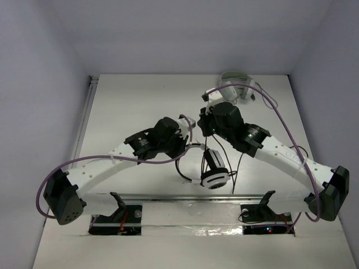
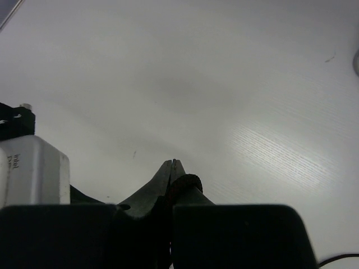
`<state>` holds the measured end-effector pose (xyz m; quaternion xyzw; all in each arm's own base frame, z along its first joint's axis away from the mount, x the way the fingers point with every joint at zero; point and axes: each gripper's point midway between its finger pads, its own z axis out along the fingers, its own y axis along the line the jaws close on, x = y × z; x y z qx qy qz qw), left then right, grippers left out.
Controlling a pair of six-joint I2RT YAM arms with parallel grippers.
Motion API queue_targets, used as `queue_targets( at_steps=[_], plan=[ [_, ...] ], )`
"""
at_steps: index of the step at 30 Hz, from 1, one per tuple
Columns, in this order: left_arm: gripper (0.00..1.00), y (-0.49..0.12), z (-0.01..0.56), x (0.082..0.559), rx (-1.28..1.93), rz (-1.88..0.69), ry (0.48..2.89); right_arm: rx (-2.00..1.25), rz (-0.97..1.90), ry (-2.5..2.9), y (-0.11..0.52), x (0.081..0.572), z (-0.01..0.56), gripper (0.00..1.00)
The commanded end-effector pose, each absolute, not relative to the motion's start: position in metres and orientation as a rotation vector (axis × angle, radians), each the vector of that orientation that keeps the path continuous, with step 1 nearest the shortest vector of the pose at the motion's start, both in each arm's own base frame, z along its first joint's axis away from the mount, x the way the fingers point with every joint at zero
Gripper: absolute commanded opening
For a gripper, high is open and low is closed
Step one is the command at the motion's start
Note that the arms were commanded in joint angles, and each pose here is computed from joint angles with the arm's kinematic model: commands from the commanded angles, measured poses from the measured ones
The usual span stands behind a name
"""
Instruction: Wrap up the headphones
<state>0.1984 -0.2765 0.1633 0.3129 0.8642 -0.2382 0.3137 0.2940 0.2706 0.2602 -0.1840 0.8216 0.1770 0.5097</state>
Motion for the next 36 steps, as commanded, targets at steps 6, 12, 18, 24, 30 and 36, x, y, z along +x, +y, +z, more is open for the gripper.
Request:
queue_targets(
  at_steps=[6,12,18,24,30,36],
  plan=[
    [0.00,-0.306,0.253,0.165,0.955,-1.018,1.920,-0.277,0.530,1.888,0.251,0.311,0.273,0.00],
    [0.00,-0.300,0.280,0.166,0.921,-1.048,1.836,-0.154,0.572,1.835,0.221,0.312,0.285,0.00],
    [0.00,-0.281,0.293,0.186,0.830,-1.094,1.807,-0.087,0.621,1.769,0.210,0.304,0.296,0.00],
    [0.00,-0.273,0.345,0.191,0.792,-1.170,1.661,-0.113,0.697,1.825,0.224,0.299,0.264,0.01],
    [0.00,-0.250,0.339,0.233,0.676,-0.944,1.782,-0.076,0.679,1.819,0.212,0.295,0.271,0.03],
    [0.00,-0.230,0.324,0.254,0.619,-0.747,1.867,-0.038,0.604,1.826,0.189,0.285,0.292,0.16]
  ],
)
